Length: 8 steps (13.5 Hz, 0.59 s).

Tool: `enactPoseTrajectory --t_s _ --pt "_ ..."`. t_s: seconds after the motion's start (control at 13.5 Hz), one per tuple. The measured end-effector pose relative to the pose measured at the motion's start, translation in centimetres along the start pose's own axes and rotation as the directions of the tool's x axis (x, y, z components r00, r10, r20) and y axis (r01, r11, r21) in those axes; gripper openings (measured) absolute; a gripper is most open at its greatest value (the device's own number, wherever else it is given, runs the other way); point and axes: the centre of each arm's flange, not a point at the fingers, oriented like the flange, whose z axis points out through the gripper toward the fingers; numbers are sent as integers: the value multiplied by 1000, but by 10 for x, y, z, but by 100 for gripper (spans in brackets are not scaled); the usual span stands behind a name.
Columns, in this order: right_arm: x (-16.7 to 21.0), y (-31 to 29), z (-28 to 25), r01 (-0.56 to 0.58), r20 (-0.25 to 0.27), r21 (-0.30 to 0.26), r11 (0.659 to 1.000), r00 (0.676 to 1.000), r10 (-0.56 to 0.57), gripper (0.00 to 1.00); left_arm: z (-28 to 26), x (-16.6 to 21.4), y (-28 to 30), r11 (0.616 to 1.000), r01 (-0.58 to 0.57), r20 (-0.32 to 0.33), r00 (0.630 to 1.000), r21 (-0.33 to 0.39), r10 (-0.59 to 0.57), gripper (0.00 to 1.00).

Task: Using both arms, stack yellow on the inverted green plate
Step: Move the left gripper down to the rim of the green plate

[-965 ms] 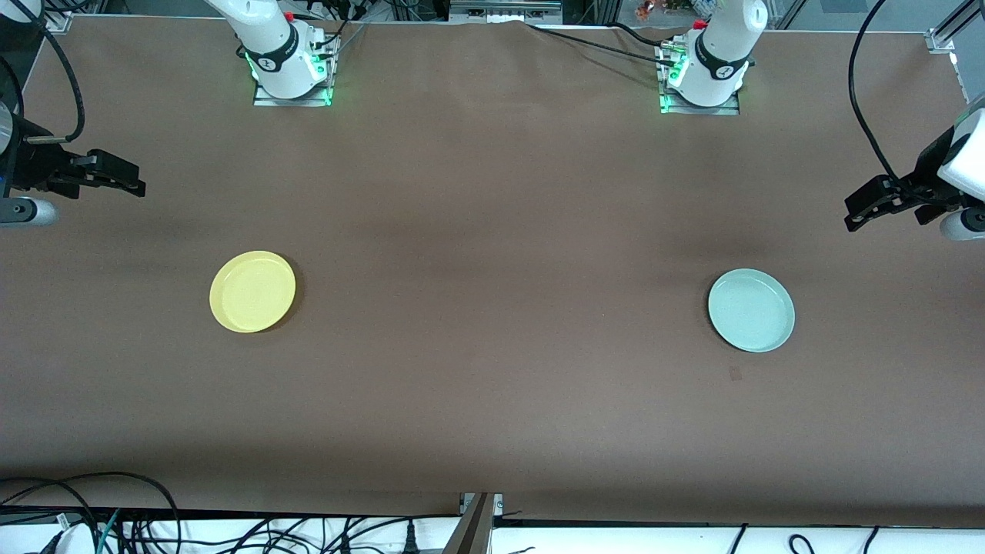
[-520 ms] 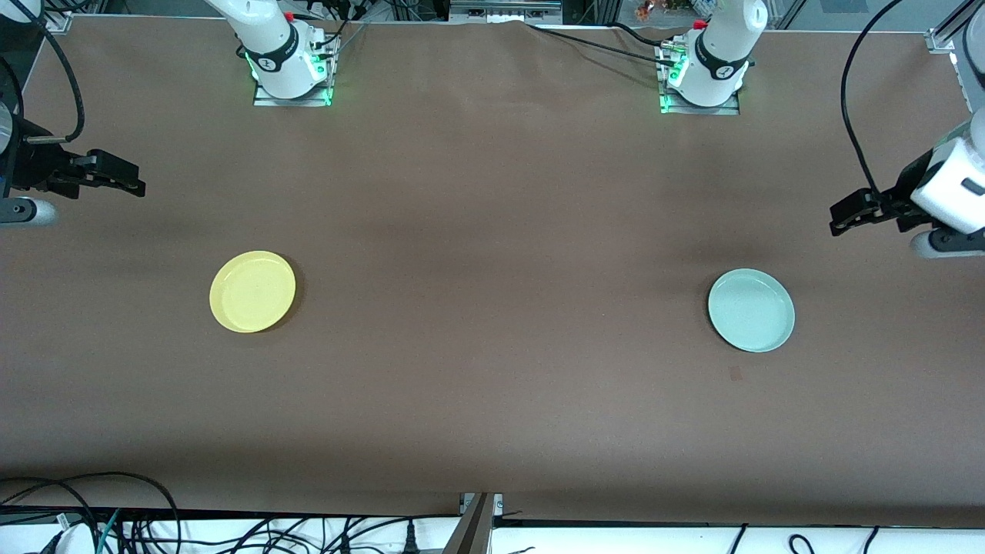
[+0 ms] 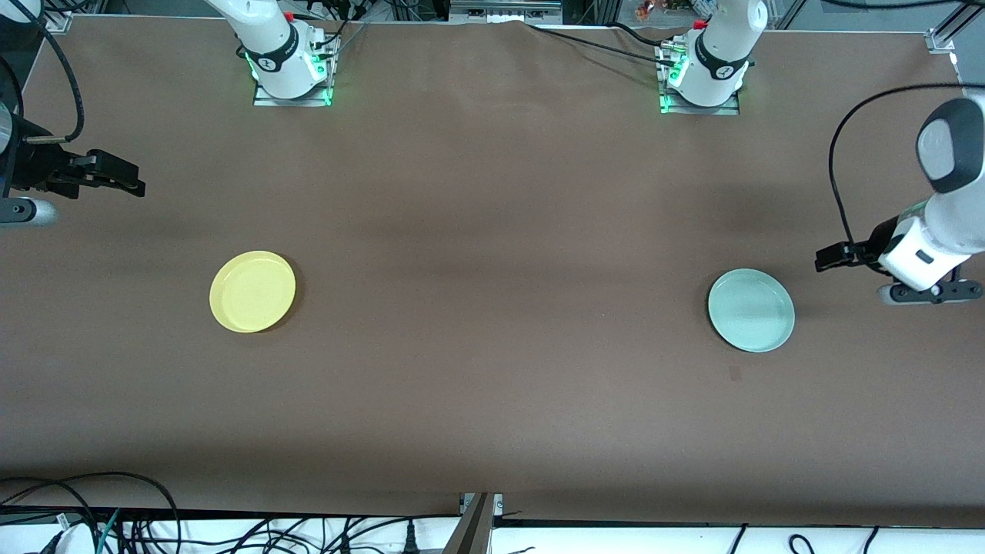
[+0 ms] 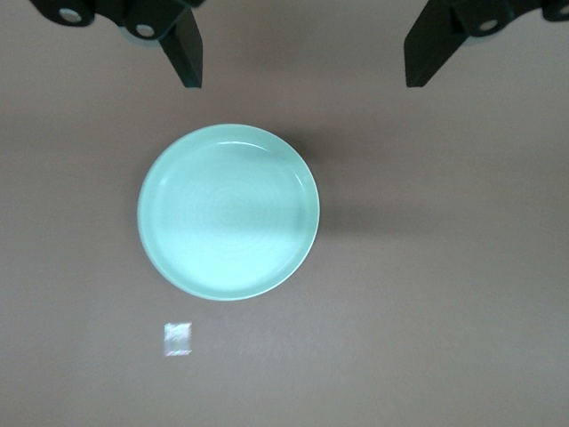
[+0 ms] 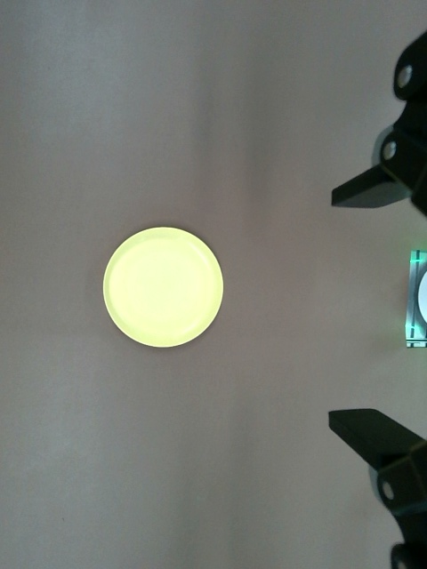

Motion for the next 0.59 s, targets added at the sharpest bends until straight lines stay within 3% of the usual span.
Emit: enactPoseTrajectory --t_s 0.22,0.59 --pt "0 0 0 0 0 0 1000 1000 0 100 72 18 -15 1000 18 35 999 -23 -17 100" --pt "0 1 0 -1 0 0 1000 1000 1 100 164 31 -31 998 45 37 998 -49 -44 100"
